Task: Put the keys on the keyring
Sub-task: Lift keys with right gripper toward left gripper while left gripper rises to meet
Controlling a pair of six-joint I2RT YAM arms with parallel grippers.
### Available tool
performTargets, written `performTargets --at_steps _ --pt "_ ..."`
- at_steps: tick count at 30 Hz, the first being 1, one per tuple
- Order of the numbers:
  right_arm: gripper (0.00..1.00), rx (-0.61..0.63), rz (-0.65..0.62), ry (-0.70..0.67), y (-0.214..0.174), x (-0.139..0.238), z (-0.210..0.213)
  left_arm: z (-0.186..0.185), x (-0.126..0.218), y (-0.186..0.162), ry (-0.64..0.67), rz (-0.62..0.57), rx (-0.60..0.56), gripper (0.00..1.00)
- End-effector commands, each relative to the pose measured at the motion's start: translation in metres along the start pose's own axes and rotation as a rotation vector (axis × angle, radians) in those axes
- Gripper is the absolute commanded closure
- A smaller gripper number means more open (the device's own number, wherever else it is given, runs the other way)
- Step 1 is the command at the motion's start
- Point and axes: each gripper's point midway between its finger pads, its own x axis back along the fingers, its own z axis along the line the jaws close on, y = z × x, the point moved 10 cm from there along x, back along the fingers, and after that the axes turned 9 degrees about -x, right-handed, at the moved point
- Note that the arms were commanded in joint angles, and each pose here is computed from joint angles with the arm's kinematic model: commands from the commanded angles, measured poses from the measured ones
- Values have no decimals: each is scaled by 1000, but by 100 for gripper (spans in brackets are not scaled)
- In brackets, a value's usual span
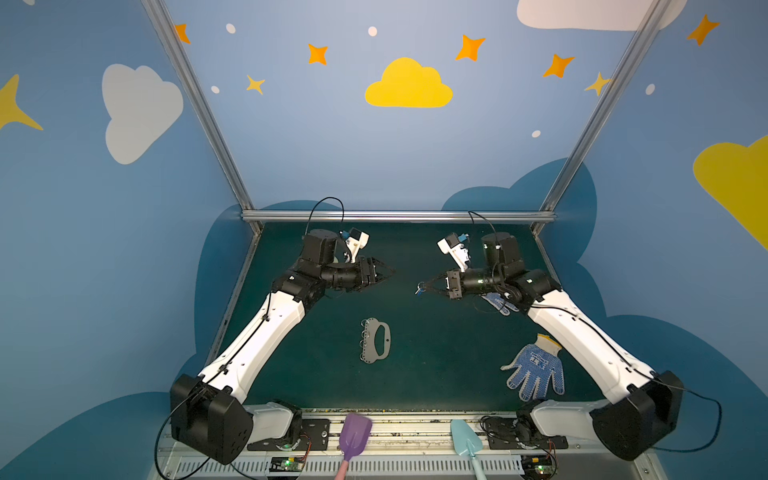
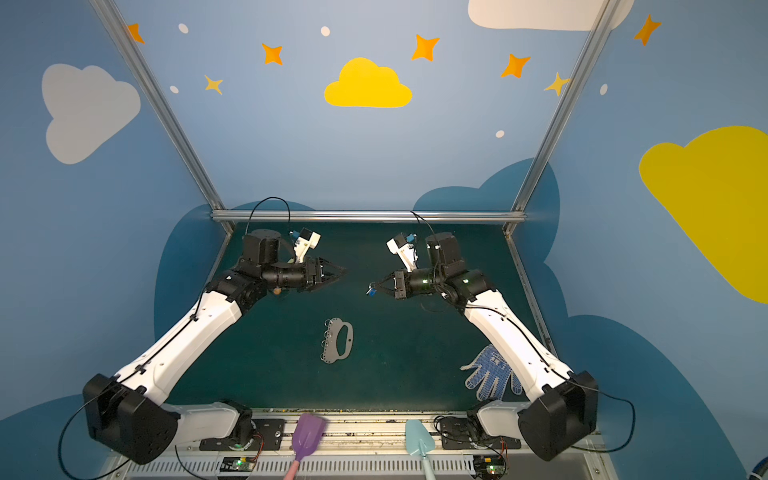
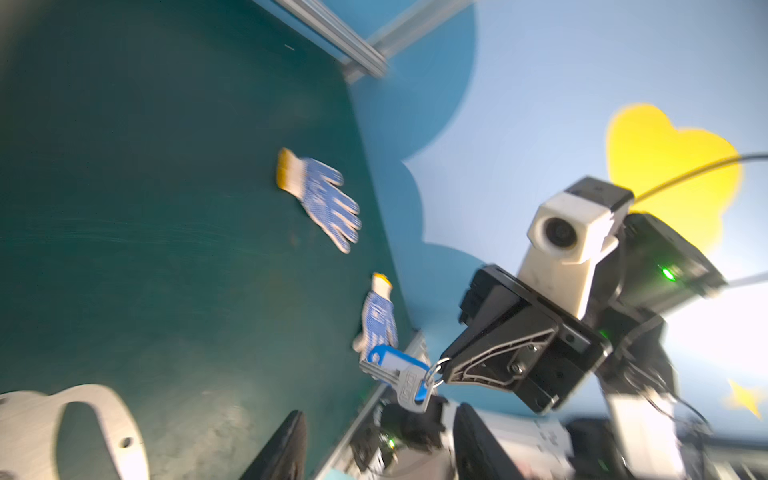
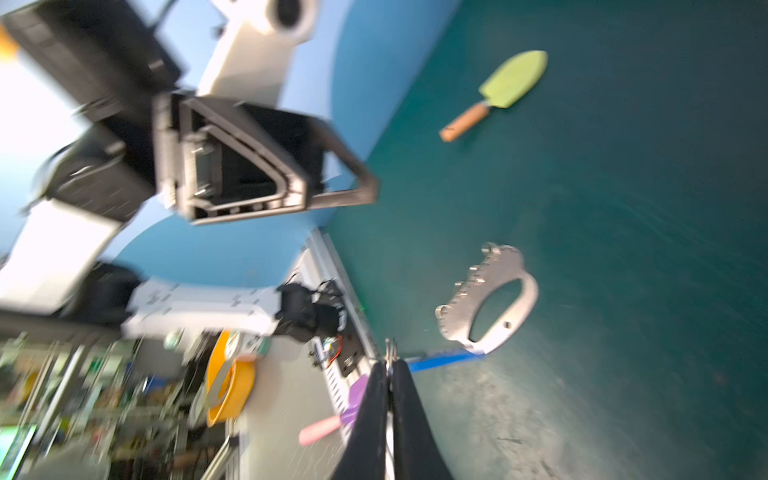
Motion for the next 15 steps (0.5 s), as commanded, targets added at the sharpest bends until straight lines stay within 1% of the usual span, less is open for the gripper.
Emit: performTargets --at_steps 1,5,7,10,13,15 --pt "93 106 51 167 -2 9 28 -33 14 -3 -199 51 -132 46" --pt "93 138 78 259 -1 13 44 -47 15 -8 -272 71 -169 44" --pt "93 146 74 284 0 15 49 -54 13 -12 -304 88 -193 45" --pt "93 159 69 316 1 17 54 -61 11 -15 -342 115 -191 47" --pt "92 165 56 319 3 19 57 -65 8 -18 -345 123 -204 46" --pt "92 173 42 304 3 20 58 -68 7 -19 -334 130 -211 50"
